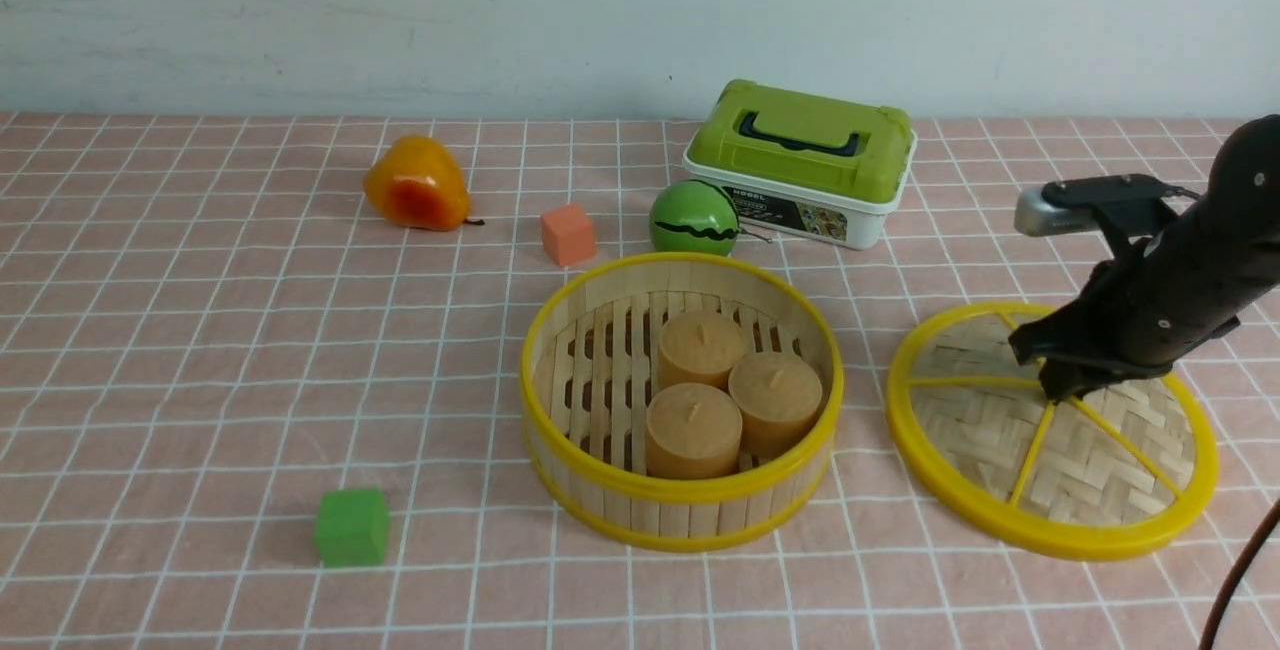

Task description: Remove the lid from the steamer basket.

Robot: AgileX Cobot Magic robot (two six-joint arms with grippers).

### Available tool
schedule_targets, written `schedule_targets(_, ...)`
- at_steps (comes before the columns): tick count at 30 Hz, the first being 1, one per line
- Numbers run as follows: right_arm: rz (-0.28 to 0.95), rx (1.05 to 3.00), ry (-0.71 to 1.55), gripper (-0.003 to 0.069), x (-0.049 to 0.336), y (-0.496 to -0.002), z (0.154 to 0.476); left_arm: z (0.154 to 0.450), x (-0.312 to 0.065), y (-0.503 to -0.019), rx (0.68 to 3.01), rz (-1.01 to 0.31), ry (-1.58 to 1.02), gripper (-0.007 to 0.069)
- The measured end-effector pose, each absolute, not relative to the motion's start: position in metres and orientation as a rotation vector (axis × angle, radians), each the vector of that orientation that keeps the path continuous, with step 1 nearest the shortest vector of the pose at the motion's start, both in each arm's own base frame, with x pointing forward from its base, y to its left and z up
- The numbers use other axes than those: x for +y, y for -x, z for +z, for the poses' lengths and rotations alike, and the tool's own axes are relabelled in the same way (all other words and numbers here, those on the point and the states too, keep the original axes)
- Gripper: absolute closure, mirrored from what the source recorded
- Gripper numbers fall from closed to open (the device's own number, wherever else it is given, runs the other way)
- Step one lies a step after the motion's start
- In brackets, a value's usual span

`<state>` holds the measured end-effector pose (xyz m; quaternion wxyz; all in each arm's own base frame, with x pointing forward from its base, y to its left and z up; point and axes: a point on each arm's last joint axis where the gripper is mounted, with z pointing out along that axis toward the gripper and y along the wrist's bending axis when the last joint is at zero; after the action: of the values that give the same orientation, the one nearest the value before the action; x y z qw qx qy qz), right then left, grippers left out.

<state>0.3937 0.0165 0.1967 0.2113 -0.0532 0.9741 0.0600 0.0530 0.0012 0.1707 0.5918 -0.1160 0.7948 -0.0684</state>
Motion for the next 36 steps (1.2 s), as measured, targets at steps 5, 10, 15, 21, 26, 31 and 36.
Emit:
schedule_targets(5,0.203,2.708,0.120,0.0525,0.018,-0.394,0.198,0.171,0.001,-0.053,1.849,-0.159,0.270,0.0386)
schedule_targets(10,0.246,2.733,0.138,0.0395,0.021,-0.390,0.222,0.171,0.001,-0.053,1.849,-0.159,0.270,0.0386)
schedule_targets(15,0.263,2.610,0.159,0.0313,0.023,-0.365,0.289,0.171,0.001,-0.053,1.849,-0.159,0.270,0.0386)
schedule_targets(21,0.239,2.365,0.198,0.0346,0.023,-0.286,0.379,0.171,0.001,-0.053,1.849,-0.159,0.270,0.0386)
schedule_targets(26,0.221,2.265,0.207,0.0543,0.022,-0.208,0.389,0.171,0.001,-0.053,1.849,-0.159,0.270,0.0386)
schedule_targets(31,0.200,2.137,0.197,0.0674,0.021,-0.147,0.383,0.171,0.001,-0.053,1.849,-0.159,0.270,0.0386)
schedule_targets(36,0.186,2.049,0.188,0.0681,0.020,-0.108,0.369,0.171,0.001,-0.053,1.849,-0.159,0.270,0.0386)
